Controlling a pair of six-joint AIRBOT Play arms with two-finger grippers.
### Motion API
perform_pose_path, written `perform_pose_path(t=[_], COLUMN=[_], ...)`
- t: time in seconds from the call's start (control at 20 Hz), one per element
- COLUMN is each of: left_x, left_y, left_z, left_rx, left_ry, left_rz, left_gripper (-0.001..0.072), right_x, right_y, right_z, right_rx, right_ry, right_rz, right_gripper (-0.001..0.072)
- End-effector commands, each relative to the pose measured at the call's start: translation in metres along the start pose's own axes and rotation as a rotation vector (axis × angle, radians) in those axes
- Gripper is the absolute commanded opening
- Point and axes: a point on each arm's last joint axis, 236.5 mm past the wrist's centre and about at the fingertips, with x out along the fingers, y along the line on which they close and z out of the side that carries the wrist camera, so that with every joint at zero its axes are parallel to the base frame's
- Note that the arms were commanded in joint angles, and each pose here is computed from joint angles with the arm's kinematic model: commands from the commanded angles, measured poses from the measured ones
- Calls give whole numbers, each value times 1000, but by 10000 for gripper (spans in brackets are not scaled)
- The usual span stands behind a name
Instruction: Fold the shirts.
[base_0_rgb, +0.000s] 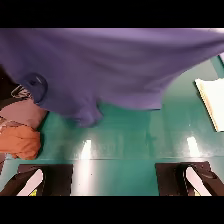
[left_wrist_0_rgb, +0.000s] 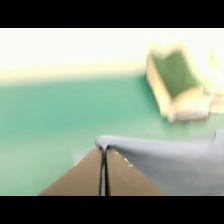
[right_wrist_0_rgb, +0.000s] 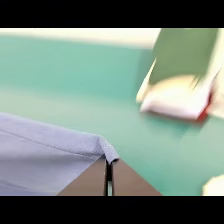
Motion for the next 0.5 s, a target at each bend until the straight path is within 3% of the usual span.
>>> perform_pose_path(t=[0.0, 0.25, 0.45], left_x=[-82, -80, -3], left_y=[-64, -60, -2], left_z=[100, 112, 53], left_rx=[142, 120, -42], left_ry=[-318, -367, -166], left_rz=[-4, -4, -6], left_gripper=[20, 20, 20], right_x=[-78, -70, 3], right_y=[9, -1, -17], right_z=[64, 79, 58], right_rx=[-68, -54, 1], right_ry=[-205, -158, -7], right_rz=[-105, -112, -22], right_gripper=[11, 11, 10])
